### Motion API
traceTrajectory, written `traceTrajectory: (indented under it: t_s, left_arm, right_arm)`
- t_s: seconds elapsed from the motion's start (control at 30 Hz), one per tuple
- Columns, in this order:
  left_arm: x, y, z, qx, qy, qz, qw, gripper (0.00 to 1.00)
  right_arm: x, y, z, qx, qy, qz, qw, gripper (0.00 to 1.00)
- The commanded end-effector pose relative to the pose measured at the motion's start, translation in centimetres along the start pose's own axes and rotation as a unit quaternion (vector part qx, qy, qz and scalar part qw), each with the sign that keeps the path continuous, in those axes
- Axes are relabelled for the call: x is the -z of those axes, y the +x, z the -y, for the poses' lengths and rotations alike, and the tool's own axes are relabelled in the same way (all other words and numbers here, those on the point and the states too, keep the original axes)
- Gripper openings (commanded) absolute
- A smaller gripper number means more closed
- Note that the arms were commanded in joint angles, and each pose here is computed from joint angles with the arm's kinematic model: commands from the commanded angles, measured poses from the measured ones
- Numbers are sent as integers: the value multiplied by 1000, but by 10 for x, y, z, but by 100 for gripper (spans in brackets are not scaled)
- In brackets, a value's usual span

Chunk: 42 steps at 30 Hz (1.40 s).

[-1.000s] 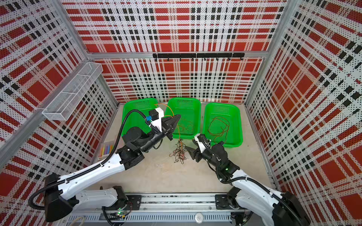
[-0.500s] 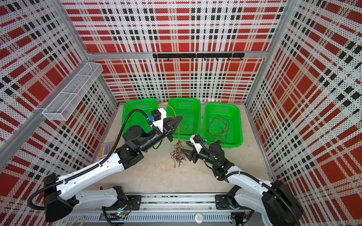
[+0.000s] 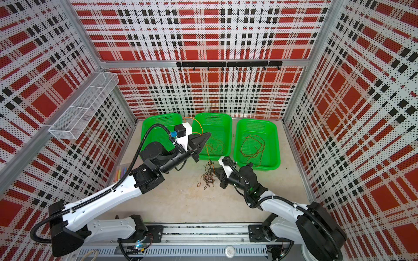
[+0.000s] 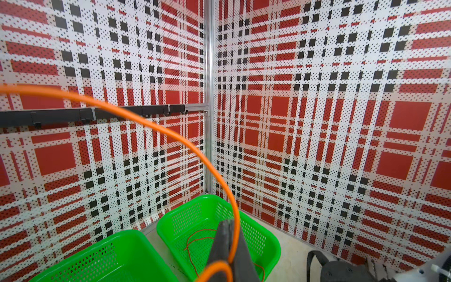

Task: Untangle and sort cables by color
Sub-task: Untie the cable.

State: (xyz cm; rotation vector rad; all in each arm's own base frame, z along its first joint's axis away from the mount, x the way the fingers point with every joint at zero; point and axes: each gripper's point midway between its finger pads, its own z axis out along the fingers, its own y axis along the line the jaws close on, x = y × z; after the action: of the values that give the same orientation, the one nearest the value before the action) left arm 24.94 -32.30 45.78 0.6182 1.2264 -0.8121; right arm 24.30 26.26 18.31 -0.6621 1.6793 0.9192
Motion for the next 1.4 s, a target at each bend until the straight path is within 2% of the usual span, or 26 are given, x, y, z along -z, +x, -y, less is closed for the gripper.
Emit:
traceTrajectory:
  t_s: [0.0,0.2,0.43,0.8,1.0,1.07,1.13,1.2,1.23,1.37]
  left_arm:
    - [10,-46,-6,-13,1,43,999,0]
    - [15,-86,-24,-38,-19,71,997,0]
    - [27,-123,-44,-67,-50,94,992,0]
    - [46,-157,-81,-97,-103,114,983,0]
    - [46,-159,-87,-98,-104,111,984,0]
    - [45,-158,-85,-91,-95,112,985,0]
    - [40,-152,-81,-81,-82,108,987,0]
    - [36,-147,-78,-73,-73,105,989,0]
    - [35,-144,-76,-71,-70,104,990,0]
    - [30,-134,-71,-64,-59,96,992,0]
  right_arm:
    - [4,12,22,-1,62,-13,998,0]
    - [6,52,52,-32,134,-73,988,0]
    - [14,96,83,-62,217,-155,962,0]
    - [36,124,116,-76,324,-207,920,0]
    - [36,118,116,-75,325,-203,921,0]
    - [33,112,114,-67,316,-196,926,0]
    - [27,102,105,-53,286,-185,939,9]
    - [19,85,92,-33,244,-159,956,34]
    - [16,74,85,-24,225,-140,964,40]
    - [14,27,61,21,171,-65,983,56]
